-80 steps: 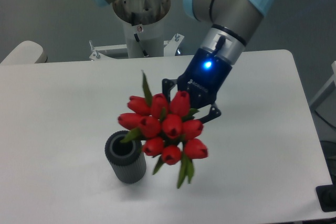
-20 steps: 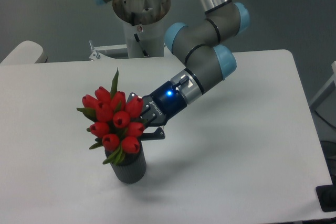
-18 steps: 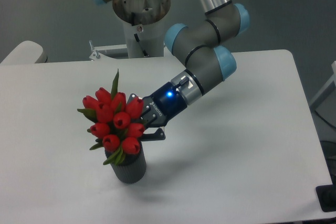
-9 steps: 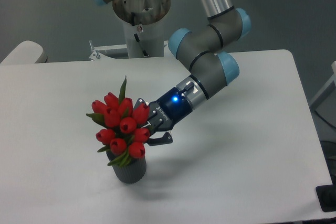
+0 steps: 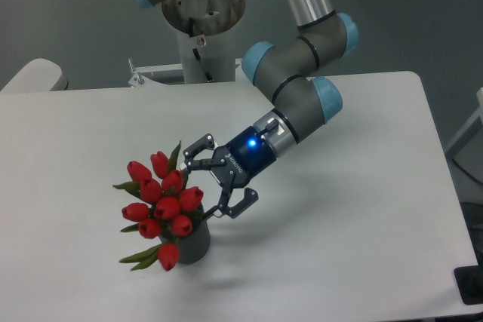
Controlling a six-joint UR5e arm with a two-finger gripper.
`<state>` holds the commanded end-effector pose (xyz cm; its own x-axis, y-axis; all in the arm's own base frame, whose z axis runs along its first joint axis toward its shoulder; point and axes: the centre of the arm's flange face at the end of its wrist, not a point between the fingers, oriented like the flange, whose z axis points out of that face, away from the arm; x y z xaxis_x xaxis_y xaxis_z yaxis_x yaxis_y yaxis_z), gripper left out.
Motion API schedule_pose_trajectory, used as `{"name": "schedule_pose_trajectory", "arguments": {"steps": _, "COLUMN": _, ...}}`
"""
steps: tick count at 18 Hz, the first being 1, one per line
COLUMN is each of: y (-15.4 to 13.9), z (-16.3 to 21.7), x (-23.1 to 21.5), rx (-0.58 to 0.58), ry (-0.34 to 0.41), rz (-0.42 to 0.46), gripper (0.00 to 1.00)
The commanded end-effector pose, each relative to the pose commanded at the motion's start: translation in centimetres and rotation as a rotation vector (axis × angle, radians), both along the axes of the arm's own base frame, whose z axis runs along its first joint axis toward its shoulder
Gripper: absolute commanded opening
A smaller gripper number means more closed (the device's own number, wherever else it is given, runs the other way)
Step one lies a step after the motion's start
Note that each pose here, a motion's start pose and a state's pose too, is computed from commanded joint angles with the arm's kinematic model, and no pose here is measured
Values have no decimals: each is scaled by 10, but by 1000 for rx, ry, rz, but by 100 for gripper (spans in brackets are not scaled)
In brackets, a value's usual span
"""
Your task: Insert the flowers into the vase
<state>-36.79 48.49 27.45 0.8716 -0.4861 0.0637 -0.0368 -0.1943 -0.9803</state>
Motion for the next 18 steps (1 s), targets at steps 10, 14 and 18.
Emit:
{"name": "schedule_pose_trajectory", "arguments": {"steps": 10, "y": -51, "z": 51, "x": -45, "rx": 30, "ry": 115, "rz": 116, "gripper": 100}}
{"name": "schedule_pose_trajectory", "arguments": {"steps": 14, "y": -72, "z": 95, "x": -65, "rx": -165, "ry": 369, "rz": 195, "gripper": 100}}
{"name": "schedule_pose_trajectory", "arguments": {"steps": 18, "y": -77, "z": 138, "x": -81, "rx": -348, "ry": 578, "rz": 266, "gripper": 100}}
